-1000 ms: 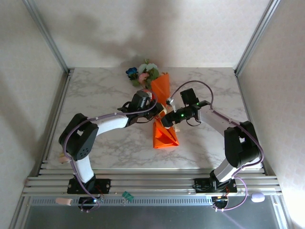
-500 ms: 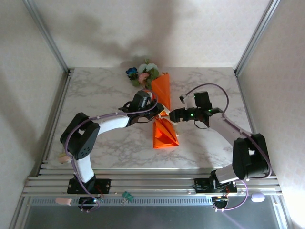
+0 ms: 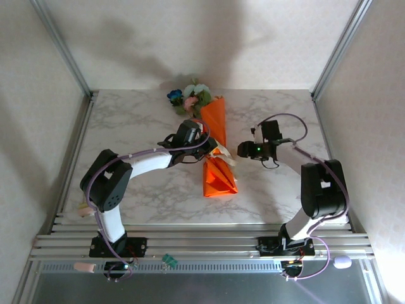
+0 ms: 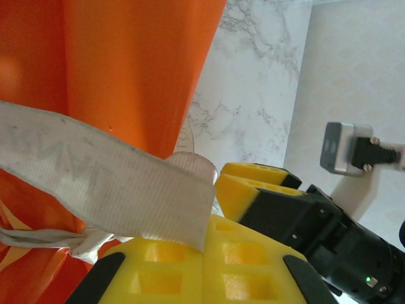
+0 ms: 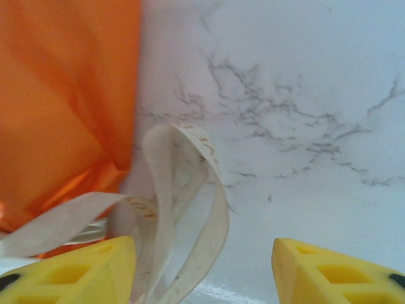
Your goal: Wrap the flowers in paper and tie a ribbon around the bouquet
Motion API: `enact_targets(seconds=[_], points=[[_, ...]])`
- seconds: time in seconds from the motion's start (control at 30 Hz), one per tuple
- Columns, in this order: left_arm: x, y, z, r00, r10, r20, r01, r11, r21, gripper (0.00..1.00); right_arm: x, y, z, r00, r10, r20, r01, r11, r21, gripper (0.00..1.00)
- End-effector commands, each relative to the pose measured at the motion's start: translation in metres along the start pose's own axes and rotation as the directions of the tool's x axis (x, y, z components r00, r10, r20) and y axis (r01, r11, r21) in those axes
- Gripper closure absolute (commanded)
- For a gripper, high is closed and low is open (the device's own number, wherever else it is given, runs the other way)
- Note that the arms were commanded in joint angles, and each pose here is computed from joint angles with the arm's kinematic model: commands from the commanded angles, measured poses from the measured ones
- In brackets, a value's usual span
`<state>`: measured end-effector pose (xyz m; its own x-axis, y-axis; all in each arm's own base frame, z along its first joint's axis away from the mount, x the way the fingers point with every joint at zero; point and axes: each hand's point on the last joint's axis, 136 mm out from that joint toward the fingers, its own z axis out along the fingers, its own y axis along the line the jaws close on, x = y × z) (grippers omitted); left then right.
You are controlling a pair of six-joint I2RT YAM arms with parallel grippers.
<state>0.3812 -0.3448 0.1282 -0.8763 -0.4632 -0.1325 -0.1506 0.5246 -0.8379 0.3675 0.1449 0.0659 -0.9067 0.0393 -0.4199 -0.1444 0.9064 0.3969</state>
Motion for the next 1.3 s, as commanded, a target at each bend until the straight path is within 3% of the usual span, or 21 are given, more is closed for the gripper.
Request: enact_targets(seconds=[0.0, 0.13, 0.37, 0.5, 0.7, 1.0, 1.27], points=[[-0.002, -0.008, 0.002, 1.000, 0.028, 0.005, -0.028, 1.000, 0.000, 1.00, -0.003, 0.002, 0.005, 0.998, -0.053, -0.046, 0.057, 0.994, 0.094, 0.37], [0.002, -0.003, 0.001, 1.000, 0.030, -0.002, -0.030, 0.999, -0.027, 1.00, 0.002, -0.003, 0.013, 0.991, -0.086, -0.098, 0.103, 0.977, 0.185, 0.31], [0.015, 0.012, -0.005, 0.997, 0.067, -0.026, -0.070, 0.990, -0.126, 1.00, 0.005, -0.001, 0.028, 0.982, -0.119, -0.146, 0.151, 0.959, 0.239, 0.35], [0.017, 0.014, -0.007, 0.997, 0.070, -0.027, -0.073, 0.987, -0.140, 1.00, 0.010, 0.001, 0.035, 0.980, -0.121, -0.157, 0.157, 0.956, 0.249, 0.43], [0.014, 0.009, -0.005, 0.997, 0.079, -0.021, -0.081, 0.987, -0.138, 1.00, 0.010, 0.000, 0.039, 0.980, -0.116, -0.163, 0.155, 0.955, 0.253, 0.63], [0.013, 0.009, -0.005, 0.997, 0.080, -0.018, -0.082, 0.987, -0.137, 1.00, -0.010, 0.008, 0.015, 0.990, -0.132, -0.050, 0.141, 0.955, 0.262, 1.00], [0.012, 0.007, -0.004, 0.997, 0.081, -0.013, -0.082, 0.987, -0.134, 1.00, -0.015, 0.023, -0.014, 0.989, -0.138, 0.047, 0.127, 0.972, 0.198, 1.00]])
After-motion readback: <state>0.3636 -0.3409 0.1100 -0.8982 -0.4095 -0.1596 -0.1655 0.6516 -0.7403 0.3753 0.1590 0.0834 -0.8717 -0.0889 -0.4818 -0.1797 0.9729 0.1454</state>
